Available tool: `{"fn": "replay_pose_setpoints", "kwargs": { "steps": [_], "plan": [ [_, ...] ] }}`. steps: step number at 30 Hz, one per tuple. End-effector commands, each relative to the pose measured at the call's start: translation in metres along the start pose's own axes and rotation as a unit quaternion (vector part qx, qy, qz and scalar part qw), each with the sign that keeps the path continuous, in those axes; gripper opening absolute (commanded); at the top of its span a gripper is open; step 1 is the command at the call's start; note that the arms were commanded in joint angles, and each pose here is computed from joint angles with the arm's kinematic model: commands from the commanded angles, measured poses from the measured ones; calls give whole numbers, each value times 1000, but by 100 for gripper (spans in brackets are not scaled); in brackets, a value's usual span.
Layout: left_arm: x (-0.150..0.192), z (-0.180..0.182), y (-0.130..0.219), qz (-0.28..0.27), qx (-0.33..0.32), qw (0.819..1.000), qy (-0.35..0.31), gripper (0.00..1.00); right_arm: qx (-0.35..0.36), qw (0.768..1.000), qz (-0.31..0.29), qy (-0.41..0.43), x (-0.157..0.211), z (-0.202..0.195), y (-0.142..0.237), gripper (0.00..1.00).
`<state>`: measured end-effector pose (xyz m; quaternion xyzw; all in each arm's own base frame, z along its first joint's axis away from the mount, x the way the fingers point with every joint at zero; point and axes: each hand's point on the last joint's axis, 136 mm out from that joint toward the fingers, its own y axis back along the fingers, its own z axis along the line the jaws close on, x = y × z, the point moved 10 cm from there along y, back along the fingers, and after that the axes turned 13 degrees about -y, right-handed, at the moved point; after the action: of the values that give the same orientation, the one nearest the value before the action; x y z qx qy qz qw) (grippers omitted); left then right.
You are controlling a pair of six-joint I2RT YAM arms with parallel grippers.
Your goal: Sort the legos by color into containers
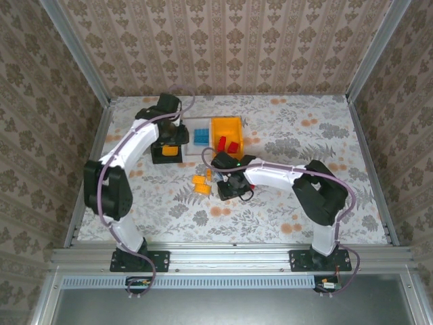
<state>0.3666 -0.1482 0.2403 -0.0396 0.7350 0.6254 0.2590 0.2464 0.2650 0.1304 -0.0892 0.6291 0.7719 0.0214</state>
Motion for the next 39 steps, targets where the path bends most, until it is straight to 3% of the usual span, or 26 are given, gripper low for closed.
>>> {"fn": "replay_pose_setpoints", "kwargs": {
  "steps": [1, 7, 11, 16, 19, 24, 31, 34, 39],
  "plan": [
    [-13, -7, -23, 22, 17, 999, -28, 29, -20, 999, -25, -19, 11, -8, 24, 35],
    [-32, -13, -67, 55, 27, 997, -42, 31, -137, 988, -21, -62, 13, -8, 51, 35],
    [-36, -15, -80, 67, 32, 996, -45, 44, -201, 975, -2, -98, 2, -3, 64, 35],
    [-39, -13, -72, 62, 41, 996, -40, 62, -241, 965, -5, -102, -14, 10, 80, 35],
    [-43, -9, -49, 38, 53, 998, -26, 72, -259, 961, -8, -100, -29, 20, 86, 35],
    [-33, 14, 25, -35, 46, 998, 14, 78, -290, 953, -14, -91, -59, 45, 83, 35],
    [37, 48, 132, -151, 3, 987, 61, 81, -347, 934, -21, -75, -121, 95, 56, 35],
    [71, 44, 150, -167, 2, 984, 60, 82, -362, 929, -34, -66, -147, 114, 45, 35],
    [120, 35, 149, -163, 26, 983, 80, 83, -371, 924, -74, -61, -185, 137, 35, 35]
  ]
}}
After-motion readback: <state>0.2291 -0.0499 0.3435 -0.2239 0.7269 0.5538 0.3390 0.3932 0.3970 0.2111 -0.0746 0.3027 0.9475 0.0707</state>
